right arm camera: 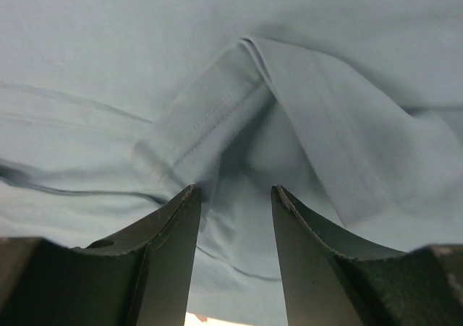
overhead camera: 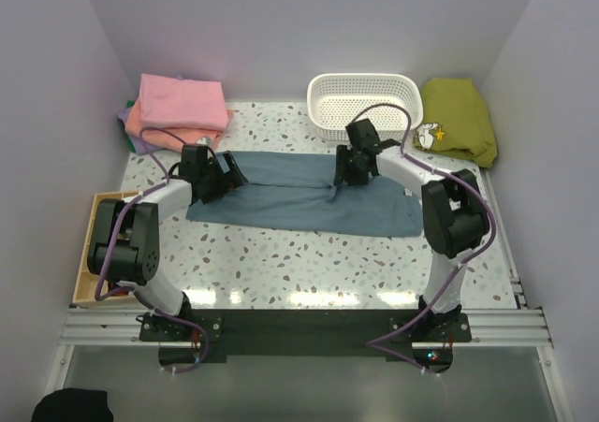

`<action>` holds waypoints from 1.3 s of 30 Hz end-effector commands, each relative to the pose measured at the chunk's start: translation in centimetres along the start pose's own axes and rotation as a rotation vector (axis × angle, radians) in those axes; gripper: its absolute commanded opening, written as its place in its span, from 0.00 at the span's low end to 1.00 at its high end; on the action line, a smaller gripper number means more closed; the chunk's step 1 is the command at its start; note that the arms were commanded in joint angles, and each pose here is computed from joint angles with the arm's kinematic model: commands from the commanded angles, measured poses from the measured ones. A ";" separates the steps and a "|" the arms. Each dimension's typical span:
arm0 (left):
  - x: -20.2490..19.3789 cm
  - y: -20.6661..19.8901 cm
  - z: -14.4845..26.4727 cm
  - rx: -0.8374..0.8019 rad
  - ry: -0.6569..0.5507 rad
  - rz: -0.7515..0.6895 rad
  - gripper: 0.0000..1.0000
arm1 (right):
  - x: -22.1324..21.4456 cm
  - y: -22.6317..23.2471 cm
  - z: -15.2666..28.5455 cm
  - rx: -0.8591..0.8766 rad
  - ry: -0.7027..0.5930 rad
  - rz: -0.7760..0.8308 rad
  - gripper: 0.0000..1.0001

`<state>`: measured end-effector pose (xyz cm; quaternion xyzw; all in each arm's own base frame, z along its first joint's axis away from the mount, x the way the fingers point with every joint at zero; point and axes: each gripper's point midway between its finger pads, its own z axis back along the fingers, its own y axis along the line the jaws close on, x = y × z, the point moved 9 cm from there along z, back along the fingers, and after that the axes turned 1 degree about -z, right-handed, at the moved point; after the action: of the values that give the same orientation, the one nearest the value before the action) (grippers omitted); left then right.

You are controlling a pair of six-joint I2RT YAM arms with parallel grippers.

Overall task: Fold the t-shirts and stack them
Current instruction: Fold the other side of the tshirt into a rectangle

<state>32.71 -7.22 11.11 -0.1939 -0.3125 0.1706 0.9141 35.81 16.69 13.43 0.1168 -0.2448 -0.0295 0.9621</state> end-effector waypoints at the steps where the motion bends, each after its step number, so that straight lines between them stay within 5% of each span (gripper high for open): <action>1: 0.4 -0.4 0.1 -0.029 -0.032 -0.035 1.00 | 3.3 2.4 1.0 0.100 -0.099 0.032 0.48; 8: 0.2 -0.3 -0.2 -0.030 -0.017 -0.036 1.00 | 4.1 2.8 1.2 0.115 -0.118 0.052 0.50; 20: -0.1 -0.2 -0.6 -0.042 0.000 -0.036 1.00 | 0.7 -3.3 4.7 -0.027 -0.108 -0.108 0.50; 39: 0.2 -0.2 -1.0 -0.037 -0.001 -0.039 1.00 | 1.7 -4.7 0.6 0.022 -0.062 -0.192 0.50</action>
<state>32.73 -7.34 10.40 -0.1986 -0.3039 0.1638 0.9172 35.40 11.41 13.09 0.1211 -0.2363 -0.1171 0.9570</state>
